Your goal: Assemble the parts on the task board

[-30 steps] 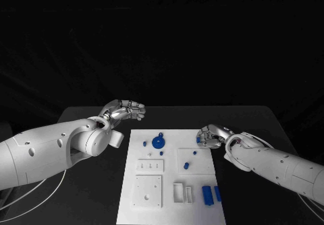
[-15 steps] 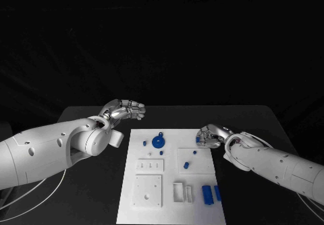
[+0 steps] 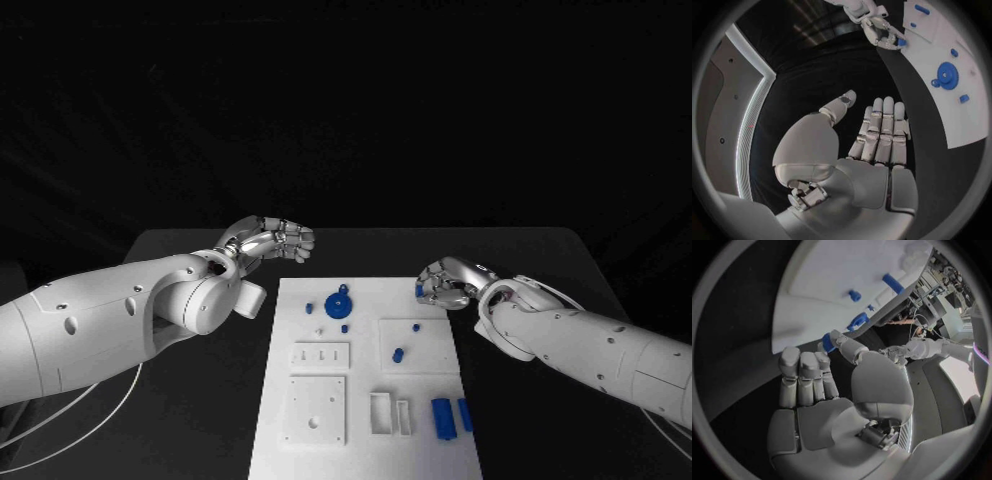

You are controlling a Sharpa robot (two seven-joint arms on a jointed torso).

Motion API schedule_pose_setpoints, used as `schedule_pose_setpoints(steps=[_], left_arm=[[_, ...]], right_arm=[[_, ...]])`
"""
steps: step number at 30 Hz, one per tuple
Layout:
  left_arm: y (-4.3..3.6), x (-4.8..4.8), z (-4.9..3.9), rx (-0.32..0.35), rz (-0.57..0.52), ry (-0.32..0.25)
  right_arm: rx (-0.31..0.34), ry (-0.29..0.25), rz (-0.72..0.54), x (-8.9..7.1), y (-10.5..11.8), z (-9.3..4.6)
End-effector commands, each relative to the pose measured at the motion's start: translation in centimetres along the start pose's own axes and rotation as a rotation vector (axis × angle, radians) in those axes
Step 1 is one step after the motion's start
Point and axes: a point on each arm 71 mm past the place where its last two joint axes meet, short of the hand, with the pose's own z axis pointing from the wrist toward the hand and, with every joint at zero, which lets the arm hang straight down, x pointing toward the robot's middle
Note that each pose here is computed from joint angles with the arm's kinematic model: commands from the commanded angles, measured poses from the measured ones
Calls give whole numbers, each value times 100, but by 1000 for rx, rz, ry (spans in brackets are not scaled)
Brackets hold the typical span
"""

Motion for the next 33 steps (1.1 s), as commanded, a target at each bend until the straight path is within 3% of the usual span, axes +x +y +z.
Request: schedule_pose_setpoints(steps=[1, 5, 9, 16, 27, 33], left_arm=[[51, 72, 41, -91, 50, 59], [80, 113, 93, -157, 115, 84], [60, 178, 175, -218, 187, 108], [73, 348, 278, -324, 302, 207], [137, 553, 369, -420, 420, 293], [185, 592, 375, -441, 443, 291]], right_arm=[[27, 28, -60, -38, 106, 37], [5, 39, -104, -117, 326, 92], [-4, 54, -145, -158, 543, 141], [-35, 69, -176, -112, 898, 186], [-94, 86, -174, 46, 1286, 244], [-115, 92, -176, 90, 1390, 240]])
